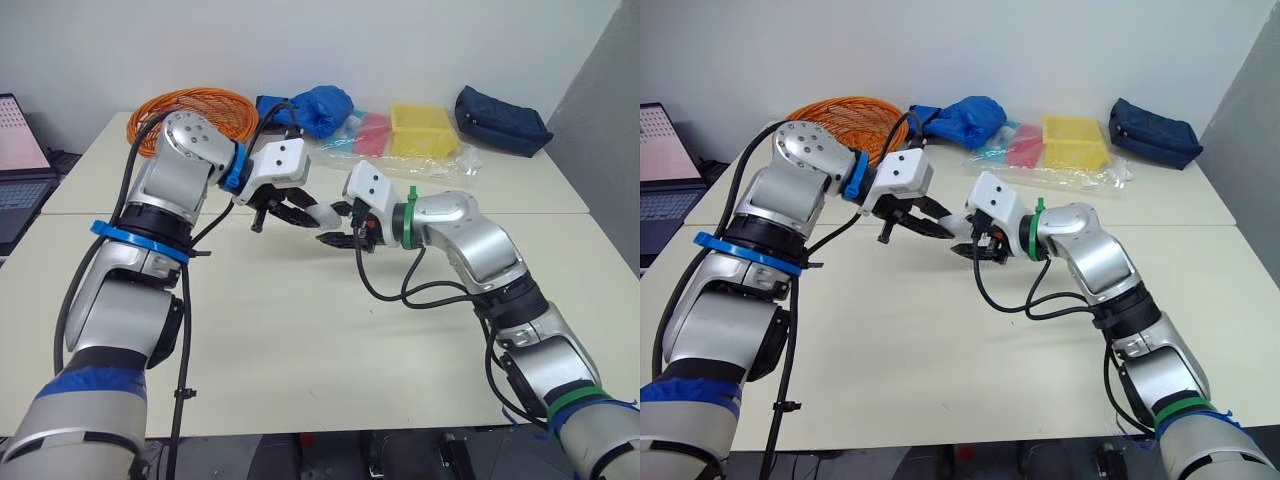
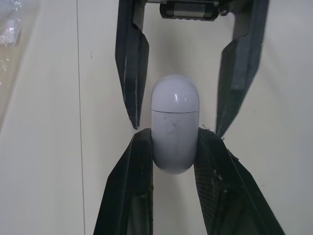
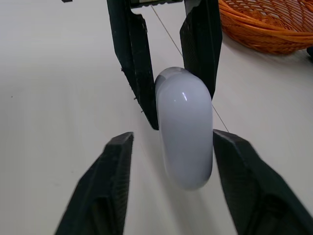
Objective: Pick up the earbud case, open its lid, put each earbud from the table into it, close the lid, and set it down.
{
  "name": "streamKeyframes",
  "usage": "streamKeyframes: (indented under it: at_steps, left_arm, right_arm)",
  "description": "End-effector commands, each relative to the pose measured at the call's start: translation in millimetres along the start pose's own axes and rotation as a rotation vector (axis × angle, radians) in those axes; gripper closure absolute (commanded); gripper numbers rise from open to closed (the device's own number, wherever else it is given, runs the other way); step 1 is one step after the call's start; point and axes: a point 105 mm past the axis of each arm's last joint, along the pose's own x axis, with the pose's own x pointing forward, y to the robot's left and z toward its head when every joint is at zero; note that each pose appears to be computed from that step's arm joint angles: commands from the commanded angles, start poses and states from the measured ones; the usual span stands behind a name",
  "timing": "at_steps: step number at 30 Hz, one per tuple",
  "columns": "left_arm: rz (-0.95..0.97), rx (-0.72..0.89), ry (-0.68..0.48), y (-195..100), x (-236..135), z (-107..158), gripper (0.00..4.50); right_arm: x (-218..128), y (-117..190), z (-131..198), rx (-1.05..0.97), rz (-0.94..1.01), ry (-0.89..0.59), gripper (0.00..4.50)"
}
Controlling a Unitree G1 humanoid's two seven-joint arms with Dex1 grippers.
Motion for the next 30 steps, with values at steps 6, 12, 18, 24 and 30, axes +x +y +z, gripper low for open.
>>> streamKeyframes:
  at_steps: [6, 12, 18, 24, 30]
  left_arm:
    - [0.12, -0.176, -0.225, -13, -20, -1, 3.72]
    - [0.23, -0.376, -0.559, -48, -7, 12, 3.72]
    - [0.283, -0.404, -0.587, -63, 7, 21, 3.72]
    - [0.279, -0.427, -0.603, -63, 6, 25, 3.72]
    - [0.265, -0.428, -0.596, -65, 7, 25, 3.72]
  right_arm:
    - [-61, -13, 35, 0.01, -0.064, -0.206, 0.02]
    - [-76, -12, 49, -0.095, -0.113, -0.299, 0.02]
    - [-71, -3, 41, -0.133, -0.05, -0.246, 0.02]
    - [-69, 2, 40, -0.11, 0.006, -0.248, 0.02]
    - [-66, -1, 35, -0.109, -0.007, -0.227, 0.02]
